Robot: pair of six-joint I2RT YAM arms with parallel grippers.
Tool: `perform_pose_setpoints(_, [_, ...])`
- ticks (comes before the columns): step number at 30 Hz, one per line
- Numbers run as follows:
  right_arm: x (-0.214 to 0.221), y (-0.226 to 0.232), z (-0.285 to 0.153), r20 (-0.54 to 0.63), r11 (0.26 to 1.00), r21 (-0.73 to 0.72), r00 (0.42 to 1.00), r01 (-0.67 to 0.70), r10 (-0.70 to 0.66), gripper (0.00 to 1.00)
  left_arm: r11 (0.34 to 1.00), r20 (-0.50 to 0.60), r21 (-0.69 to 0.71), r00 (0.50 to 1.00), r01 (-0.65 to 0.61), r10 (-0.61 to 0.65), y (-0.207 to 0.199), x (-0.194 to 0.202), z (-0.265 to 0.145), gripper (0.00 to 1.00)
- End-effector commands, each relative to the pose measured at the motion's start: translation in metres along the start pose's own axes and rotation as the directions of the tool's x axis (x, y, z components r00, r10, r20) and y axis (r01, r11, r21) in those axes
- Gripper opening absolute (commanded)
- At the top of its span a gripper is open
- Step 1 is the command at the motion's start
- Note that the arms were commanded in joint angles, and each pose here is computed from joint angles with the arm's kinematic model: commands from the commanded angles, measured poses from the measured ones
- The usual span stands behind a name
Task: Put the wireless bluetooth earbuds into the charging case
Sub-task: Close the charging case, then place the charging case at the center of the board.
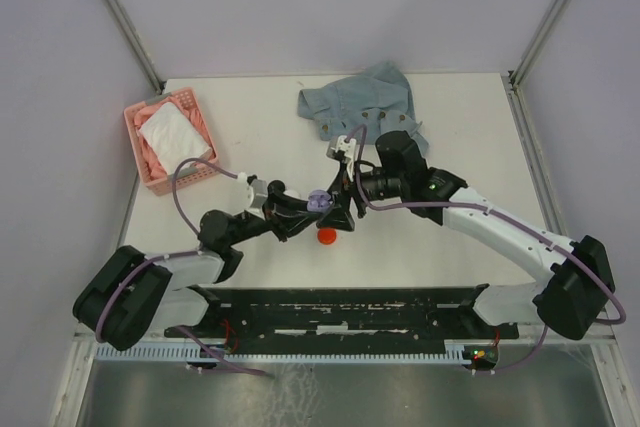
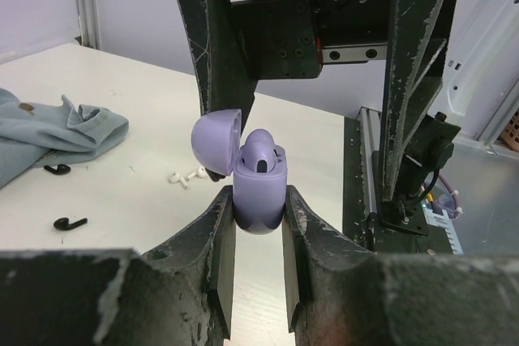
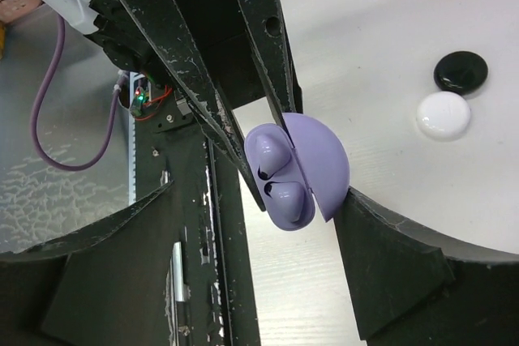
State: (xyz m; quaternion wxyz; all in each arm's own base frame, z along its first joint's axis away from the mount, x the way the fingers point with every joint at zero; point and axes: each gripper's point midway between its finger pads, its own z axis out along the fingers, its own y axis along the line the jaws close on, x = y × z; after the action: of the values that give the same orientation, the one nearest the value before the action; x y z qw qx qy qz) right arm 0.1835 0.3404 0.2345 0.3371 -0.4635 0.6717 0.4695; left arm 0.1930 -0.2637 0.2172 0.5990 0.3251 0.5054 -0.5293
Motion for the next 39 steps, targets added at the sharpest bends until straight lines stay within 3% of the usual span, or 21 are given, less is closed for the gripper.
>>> perform_pose_setpoints(1, [-0.029,0.015,-0.011,0.073,0.994,-0.044,0.993,0.099,-0.096,0.82,0.999,0.021,-0.031,1.0,0.015,-0.014,0.012,-0.005,0.009,0.03])
perform_pose_setpoints(9, [-0.029,0.004,-0.024,0.086,0.993,0.05,0.99,0.111,-0.115,0.82,0.997,0.016,-0.036,0.998,0.065,-0.064,0.016,0.002,0.011,0.03])
perform_pose_setpoints(13, [-0.025,-0.021,-0.036,0.084,0.971,0.22,0.99,0.089,-0.11,0.84,0.99,0.009,-0.099,0.995,0.099,-0.099,0.027,0.006,0.011,0.04])
perform_pose_setpoints(18, [-0.01,-0.062,-0.056,0.111,0.877,0.48,0.992,0.0,-0.06,0.85,0.949,-0.025,-0.269,0.983,0.167,-0.18,0.057,0.015,0.011,0.04])
perform_pose_setpoints(22, [0.008,-0.093,-0.072,0.156,0.761,0.643,0.988,-0.085,-0.021,0.86,0.873,-0.068,-0.44,0.961,0.211,-0.267,0.086,0.028,0.006,0.05])
perform_pose_setpoints(30, [0.048,-0.128,-0.1,0.251,0.558,0.803,0.968,-0.21,0.005,0.87,0.719,-0.123,-0.642,0.89,0.266,-0.439,0.131,0.058,0.008,0.05])
perform_pose_setpoints(39, [0.079,-0.143,-0.123,0.321,0.42,0.861,0.947,-0.287,-0.012,0.87,0.544,-0.168,-0.791,0.757,0.279,-0.632,0.175,0.113,0.005,0.09])
